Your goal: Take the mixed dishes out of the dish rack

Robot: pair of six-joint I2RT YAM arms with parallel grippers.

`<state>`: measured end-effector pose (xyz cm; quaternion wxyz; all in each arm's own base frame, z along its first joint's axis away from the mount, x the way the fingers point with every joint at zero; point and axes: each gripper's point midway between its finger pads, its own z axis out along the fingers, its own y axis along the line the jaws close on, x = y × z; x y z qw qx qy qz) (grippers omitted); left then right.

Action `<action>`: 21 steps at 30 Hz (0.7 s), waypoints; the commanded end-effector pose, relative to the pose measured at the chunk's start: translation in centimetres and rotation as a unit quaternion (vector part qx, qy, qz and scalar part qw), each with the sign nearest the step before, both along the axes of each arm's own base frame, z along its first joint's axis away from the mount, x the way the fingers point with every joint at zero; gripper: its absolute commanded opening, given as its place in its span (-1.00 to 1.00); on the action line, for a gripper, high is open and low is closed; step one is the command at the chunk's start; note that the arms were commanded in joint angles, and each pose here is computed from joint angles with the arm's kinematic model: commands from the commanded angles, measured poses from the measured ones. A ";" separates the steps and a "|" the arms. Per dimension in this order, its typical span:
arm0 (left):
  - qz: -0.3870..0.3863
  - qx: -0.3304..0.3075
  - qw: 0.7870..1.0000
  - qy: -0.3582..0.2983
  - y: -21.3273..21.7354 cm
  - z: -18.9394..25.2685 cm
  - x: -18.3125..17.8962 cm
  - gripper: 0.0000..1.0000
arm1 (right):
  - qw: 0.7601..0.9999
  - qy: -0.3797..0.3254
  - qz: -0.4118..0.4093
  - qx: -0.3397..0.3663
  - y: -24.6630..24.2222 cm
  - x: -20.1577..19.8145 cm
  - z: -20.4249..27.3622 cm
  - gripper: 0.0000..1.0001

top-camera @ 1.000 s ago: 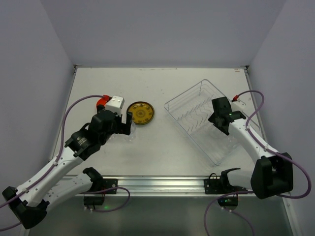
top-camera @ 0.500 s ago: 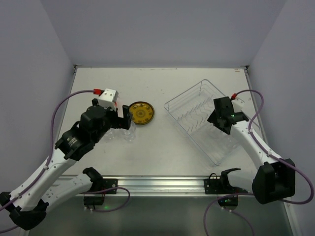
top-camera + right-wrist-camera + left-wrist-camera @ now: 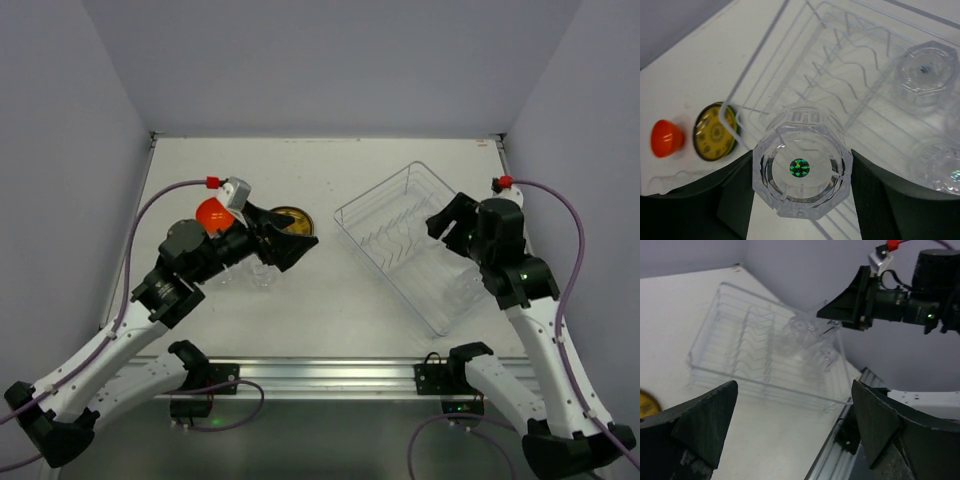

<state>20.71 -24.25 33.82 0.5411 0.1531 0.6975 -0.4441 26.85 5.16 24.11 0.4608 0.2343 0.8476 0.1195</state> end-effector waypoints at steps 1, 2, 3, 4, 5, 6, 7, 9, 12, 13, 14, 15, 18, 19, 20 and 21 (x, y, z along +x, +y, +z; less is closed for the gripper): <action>-0.169 -0.130 0.976 -0.053 -4.2 4.6 -4.0 1.00 | 0.982 -0.104 0.139 0.071 4.6 -1.9 6.6 -1.00; -0.207 -0.145 0.966 -0.060 -5.2 4.8 -5.3 1.00 | 0.974 -0.125 0.169 0.085 5.6 -2.5 7.7 -1.00; -0.225 -0.172 0.956 -0.082 -5.7 6.1 -6.1 1.00 | 0.961 -0.168 0.196 0.101 6.3 -3.6 9.9 -1.00; -0.238 -0.169 0.954 -0.077 -7.0 5.6 -6.0 1.00 | 0.948 -0.179 0.233 0.120 7.5 -4.7 10.7 -1.00; -0.263 -0.172 0.946 -0.080 -8.2 5.8 -7.3 1.00 | 0.939 -0.195 0.250 0.129 8.0 -5.4 11.6 -1.00; -0.273 -0.171 0.942 -0.092 -9.0 6.0 -7.7 1.00 | 0.929 -0.217 0.264 0.139 8.4 -6.0 12.8 -1.00; -0.280 -0.168 0.941 -0.088 -10.1 5.9 -7.5 1.00 | 0.917 -0.235 0.285 0.148 8.8 -7.3 13.8 -1.00; -0.286 -0.177 0.937 -0.094 -10.7 6.2 -7.6 1.00 | 0.907 -0.253 0.301 0.153 9.1 -8.3 15.0 -1.00; -0.272 -0.175 0.941 -0.098 -11.1 5.9 -6.9 1.00 | 0.893 -0.278 0.318 0.152 9.2 -9.8 16.7 -1.00; -0.272 -0.174 0.941 -0.099 -11.1 5.8 -6.8 1.00 | 0.890 -0.283 0.324 0.153 9.3 -10.2 17.1 -1.00; -0.273 -0.176 0.940 -0.105 -11.1 6.0 -6.9 1.00 | 0.883 -0.288 0.338 0.155 9.6 -10.8 17.4 -1.00; -0.278 -0.182 0.937 -0.107 -11.0 6.2 -7.1 1.00 | 0.873 -0.301 0.350 0.157 9.9 -11.3 18.0 -1.00; -0.310 -0.214 0.918 -0.120 -10.7 7.2 -8.5 0.96 | 0.848 -0.327 0.381 0.171 10.6 -12.6 18.8 -1.00; -0.318 -0.216 0.916 -0.114 -11.0 6.9 -8.6 0.93 | 0.845 -0.328 0.386 0.174 10.8 -12.6 18.4 -1.00; -0.327 -0.225 0.910 -0.123 -10.9 7.5 -9.0 0.91 | 0.840 -0.333 0.391 0.177 10.9 -12.9 18.6 -1.00; -0.333 -0.231 0.907 -0.117 -11.0 7.6 -9.1 0.82 | 0.830 -0.341 0.403 0.182 11.1 -13.4 19.0 -1.00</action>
